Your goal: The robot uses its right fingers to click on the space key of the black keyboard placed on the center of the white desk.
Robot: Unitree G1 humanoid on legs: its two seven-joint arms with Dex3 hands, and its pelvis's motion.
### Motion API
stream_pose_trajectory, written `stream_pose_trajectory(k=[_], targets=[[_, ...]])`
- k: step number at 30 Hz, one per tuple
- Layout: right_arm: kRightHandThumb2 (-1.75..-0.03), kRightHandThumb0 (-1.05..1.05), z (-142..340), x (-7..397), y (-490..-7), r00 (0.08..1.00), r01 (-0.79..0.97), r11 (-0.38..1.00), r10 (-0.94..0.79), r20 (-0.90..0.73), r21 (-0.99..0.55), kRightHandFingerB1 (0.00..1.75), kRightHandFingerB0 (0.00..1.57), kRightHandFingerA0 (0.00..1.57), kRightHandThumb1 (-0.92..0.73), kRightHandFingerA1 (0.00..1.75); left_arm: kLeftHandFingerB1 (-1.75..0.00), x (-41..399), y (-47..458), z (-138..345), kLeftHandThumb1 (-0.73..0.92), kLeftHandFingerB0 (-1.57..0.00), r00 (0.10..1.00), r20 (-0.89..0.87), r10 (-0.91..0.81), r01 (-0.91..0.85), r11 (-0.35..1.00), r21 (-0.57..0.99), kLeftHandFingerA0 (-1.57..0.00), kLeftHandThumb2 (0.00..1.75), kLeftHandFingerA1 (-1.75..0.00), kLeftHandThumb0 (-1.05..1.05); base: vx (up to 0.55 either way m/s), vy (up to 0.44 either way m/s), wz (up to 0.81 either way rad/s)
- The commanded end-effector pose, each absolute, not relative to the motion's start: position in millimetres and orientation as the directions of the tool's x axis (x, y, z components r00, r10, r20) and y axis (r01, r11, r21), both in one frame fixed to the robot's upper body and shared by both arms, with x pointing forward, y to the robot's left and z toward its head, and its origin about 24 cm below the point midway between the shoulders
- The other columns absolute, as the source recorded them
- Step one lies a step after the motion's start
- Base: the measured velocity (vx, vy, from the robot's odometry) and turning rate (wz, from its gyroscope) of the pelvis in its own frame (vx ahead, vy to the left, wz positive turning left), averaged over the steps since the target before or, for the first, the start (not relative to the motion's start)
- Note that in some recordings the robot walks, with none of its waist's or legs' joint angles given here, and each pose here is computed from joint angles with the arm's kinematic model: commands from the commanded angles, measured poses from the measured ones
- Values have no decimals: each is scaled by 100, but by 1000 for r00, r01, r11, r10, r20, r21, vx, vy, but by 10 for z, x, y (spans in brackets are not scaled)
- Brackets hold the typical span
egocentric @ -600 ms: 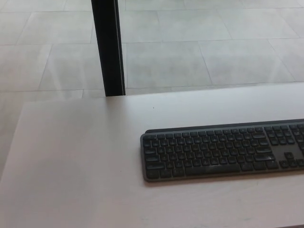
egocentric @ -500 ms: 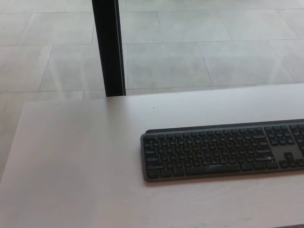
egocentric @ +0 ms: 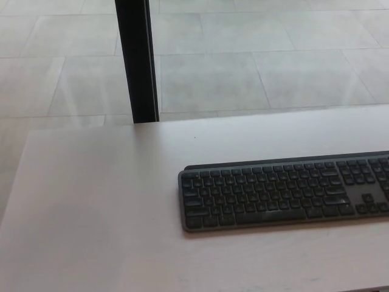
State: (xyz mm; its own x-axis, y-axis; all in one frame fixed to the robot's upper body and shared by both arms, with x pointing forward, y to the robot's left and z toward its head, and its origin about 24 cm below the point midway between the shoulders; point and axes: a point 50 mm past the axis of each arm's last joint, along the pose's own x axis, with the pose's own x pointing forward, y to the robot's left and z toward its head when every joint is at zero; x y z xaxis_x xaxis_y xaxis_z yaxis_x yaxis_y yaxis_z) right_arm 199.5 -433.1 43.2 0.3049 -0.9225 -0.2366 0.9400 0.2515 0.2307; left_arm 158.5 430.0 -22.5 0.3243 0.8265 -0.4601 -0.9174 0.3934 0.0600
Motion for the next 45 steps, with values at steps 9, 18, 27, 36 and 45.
stream_pose_trajectory(k=[9,18,27,36,45], targets=[[-57,-40,1527,2798,-4078,585,741,561,-809,54,369,42,63,90,-57,90,-61,1586,4381,-121,51,-76,310,-415,855,-936,351,26,-88,55,-98,-40,0,0,0],[-56,-37,1897,3213,-3423,841,489,871,-488,234,58,45,68,105,-55,123,-58,1585,4385,-119,49,-78,298,-417,858,-936,348,47,-86,54,-92,-43,0,0,0],[-78,-24,1673,3363,-2985,949,263,854,-143,282,-448,61,58,117,-36,136,-71,1576,4396,-113,38,-71,311,-418,853,-936,351,20,-81,84,-90,-41,0,0,0],[-57,-14,1576,3399,-2543,968,98,702,99,233,-706,43,66,82,-55,161,-60,1570,4397,-112,49,-78,308,-412,858,-933,357,45,-85,55,-92,-44,0,0,0],[-64,-17,1417,3391,-2032,896,-36,296,433,100,-955,44,69,80,-57,158,-60,1584,4400,-102,50,-76,317,-413,854,-936,353,11,-84,54,-92,-42,0,0,0]])
